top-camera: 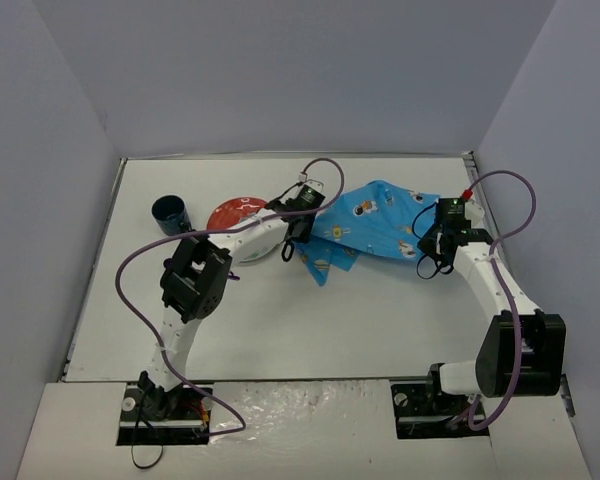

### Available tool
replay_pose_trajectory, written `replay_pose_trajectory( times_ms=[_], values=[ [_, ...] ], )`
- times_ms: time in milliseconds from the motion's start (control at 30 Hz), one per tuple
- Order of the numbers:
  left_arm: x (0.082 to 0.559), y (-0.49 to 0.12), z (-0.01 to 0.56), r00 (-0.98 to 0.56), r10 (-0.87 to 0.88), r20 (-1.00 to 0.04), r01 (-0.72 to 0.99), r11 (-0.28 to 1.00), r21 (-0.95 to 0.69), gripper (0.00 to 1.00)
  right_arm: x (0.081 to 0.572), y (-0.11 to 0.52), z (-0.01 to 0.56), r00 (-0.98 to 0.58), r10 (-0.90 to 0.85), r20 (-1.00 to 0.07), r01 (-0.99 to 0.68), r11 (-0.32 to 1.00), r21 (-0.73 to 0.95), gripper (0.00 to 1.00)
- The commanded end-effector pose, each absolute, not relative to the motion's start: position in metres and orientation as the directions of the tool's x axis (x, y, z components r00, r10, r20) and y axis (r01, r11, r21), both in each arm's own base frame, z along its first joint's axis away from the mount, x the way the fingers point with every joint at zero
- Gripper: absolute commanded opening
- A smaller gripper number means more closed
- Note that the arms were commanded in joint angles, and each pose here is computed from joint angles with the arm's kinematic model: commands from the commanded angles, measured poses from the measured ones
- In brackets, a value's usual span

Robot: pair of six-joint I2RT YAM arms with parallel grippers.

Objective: Set the dinner table for one person

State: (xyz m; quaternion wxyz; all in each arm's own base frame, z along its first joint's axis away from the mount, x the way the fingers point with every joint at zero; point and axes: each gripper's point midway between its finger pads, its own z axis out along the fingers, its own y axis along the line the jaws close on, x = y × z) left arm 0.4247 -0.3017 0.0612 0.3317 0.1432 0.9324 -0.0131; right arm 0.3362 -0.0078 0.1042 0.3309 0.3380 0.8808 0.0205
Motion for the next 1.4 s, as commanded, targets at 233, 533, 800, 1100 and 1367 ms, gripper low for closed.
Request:
replay_pose_trajectory(
  times_ms=[233, 533, 800, 1100, 1367],
  values=[
    [0.403, -0.310, 0.157, -0.689, 0.187, -0.700, 0.365, 0.924, -0.112, 0.75, 0.343, -0.013, 0.117, -0.528, 0.602, -0.600, 0.580, 0.771, 0.263, 0.00],
    [0.328, -0.346, 0.122, -0.796, 0.157, -0.585, 0.388, 0.874, -0.294, 0.78, 0.347, -0.012, 0.113, -0.540, 0.601, -0.589, 0.578, 0.774, 0.259, 0.00],
    [0.329, -0.347, 0.089, -0.858, 0.100, -0.503, 0.282, 0.912, -0.300, 0.74, 0.348, -0.012, 0.112, -0.537, 0.605, -0.588, 0.580, 0.771, 0.262, 0.00],
    [0.328, -0.357, 0.065, -0.896, 0.067, -0.440, 0.237, 0.909, -0.344, 0.55, 0.346, -0.013, 0.114, -0.526, 0.611, -0.592, 0.588, 0.764, 0.266, 0.00],
    [0.331, -0.352, 0.059, -0.904, 0.045, -0.425, 0.207, 0.916, -0.345, 0.32, 0.346, -0.014, 0.114, -0.522, 0.611, -0.595, 0.591, 0.762, 0.264, 0.00]
  ],
)
